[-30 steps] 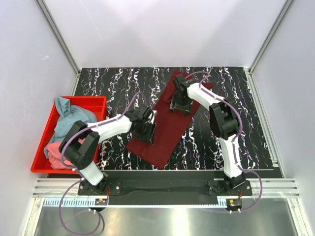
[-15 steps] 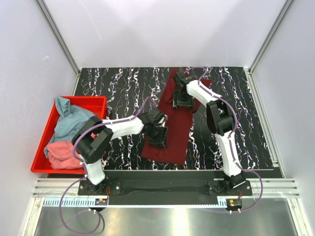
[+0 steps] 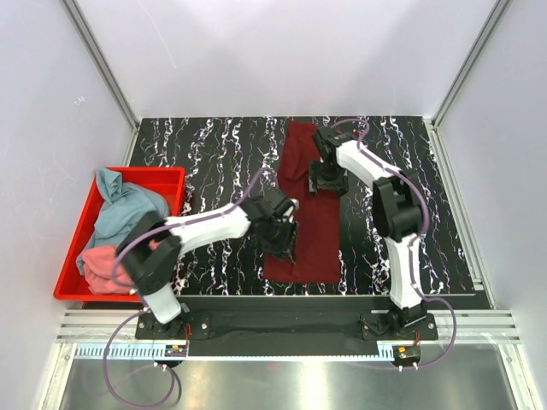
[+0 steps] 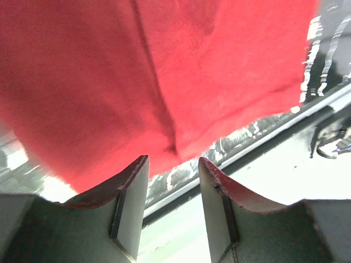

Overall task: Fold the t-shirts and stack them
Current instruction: Fold the tshirt

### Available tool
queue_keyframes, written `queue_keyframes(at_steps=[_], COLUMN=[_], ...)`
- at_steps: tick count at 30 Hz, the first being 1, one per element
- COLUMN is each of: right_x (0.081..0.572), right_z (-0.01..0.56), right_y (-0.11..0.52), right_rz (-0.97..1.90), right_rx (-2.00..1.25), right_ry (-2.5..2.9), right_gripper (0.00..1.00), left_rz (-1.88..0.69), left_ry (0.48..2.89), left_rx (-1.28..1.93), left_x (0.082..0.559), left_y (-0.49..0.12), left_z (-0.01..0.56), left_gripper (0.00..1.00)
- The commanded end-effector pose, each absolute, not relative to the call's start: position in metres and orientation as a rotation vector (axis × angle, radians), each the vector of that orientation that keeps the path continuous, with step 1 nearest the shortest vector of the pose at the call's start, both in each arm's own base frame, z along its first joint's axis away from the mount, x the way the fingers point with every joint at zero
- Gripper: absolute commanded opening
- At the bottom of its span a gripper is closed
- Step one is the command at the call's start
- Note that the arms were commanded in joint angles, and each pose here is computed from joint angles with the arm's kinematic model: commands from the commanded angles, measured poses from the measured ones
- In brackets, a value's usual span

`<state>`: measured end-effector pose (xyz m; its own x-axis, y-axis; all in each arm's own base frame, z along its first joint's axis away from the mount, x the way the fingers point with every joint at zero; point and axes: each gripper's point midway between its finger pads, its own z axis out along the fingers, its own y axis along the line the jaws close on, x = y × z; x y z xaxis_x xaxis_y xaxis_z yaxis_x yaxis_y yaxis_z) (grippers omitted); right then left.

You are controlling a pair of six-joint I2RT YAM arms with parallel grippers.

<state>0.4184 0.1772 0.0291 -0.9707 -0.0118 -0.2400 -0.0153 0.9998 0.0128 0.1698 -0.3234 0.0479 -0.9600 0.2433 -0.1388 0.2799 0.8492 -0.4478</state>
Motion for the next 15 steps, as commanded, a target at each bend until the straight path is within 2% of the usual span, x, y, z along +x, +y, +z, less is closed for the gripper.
queue_keyframes(at_steps=[1,7,15], right_x=[0.383,0.31,0.215], right_z=[0.098,0.109,0.063], right_y=[0.183,0.16,0.162], right_rz=[0.23,0.264,0.508], right_rx=[0.032,0.092,0.324], right_ry=[2.842,2.884,3.008], right_gripper=[0.77,0.76,0.73], left_rz=[-0.725,-0.761,-0.888], left_ry=[2.727,2.773,2.912], left_rx=[0.463,0.306,0.215], left_x=[0.202,0.203,0.17], left_y=[-0.309,-0.262,-0.247], left_z=[0.109,0.109,0.068], left_gripper=[0.46,0.46,0.48])
